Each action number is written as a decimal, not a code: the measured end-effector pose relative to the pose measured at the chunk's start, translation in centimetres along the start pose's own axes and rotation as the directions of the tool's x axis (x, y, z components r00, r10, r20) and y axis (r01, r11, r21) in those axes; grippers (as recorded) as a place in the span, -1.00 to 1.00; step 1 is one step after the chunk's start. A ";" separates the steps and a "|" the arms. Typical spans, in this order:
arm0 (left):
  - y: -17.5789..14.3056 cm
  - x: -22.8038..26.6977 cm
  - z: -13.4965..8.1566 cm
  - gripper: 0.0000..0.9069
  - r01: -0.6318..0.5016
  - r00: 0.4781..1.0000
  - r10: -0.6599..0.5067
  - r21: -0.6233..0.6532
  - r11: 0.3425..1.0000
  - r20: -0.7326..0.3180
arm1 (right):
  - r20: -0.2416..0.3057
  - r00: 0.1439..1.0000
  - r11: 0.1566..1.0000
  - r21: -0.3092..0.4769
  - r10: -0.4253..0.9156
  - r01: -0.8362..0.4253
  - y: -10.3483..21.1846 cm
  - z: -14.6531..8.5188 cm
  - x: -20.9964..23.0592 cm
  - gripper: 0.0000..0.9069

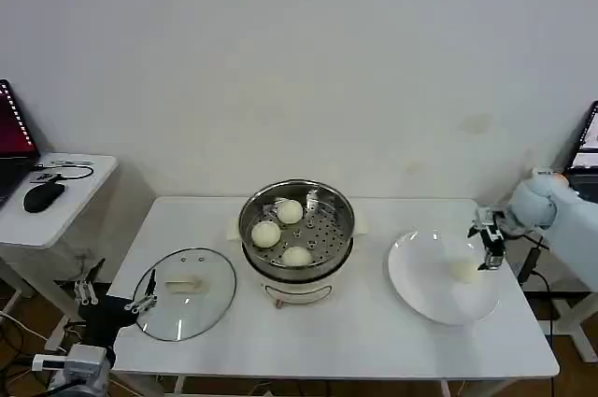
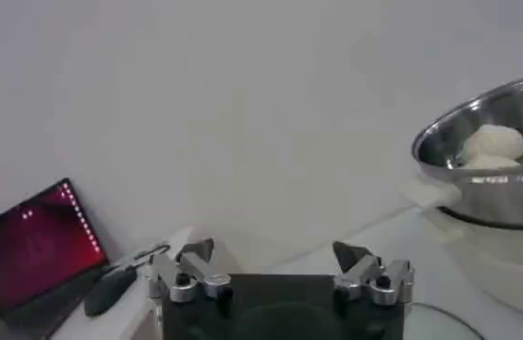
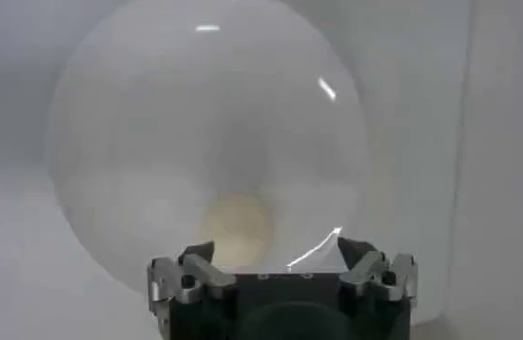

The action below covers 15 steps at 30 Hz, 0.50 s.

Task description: Take steamed baozi put them in steamer then cover it.

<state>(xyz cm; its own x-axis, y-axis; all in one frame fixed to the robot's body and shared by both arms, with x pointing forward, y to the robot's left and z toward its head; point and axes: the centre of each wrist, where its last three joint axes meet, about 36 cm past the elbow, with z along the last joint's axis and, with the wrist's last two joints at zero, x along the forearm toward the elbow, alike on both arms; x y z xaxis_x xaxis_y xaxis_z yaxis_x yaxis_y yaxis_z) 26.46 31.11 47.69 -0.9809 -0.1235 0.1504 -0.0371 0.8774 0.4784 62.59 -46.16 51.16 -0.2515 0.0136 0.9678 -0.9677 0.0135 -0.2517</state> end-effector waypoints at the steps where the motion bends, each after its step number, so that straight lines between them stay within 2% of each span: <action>1: 0.0 0.0 0.0 1.00 0.000 1.000 0.000 0.000 1.000 0.000 | 0.000 1.000 1.000 -0.004 -0.003 0.003 0.1 0.1 -0.4 1.00; 15: -0.1 0.3 -0.1 1.00 0.002 1.000 -0.002 0.003 1.000 0.000 | 0.004 1.000 0.998 -0.061 -0.031 0.031 0.7 0.4 -4.6 1.00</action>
<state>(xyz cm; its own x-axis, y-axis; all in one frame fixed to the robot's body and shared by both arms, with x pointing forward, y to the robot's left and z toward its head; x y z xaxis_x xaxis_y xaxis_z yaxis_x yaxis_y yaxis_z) 26.19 30.97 47.80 -0.9808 -0.1250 0.1499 -0.0391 0.8784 0.4764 63.10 -46.66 46.58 -0.2212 0.0088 0.9752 -0.9723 0.0750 -0.2212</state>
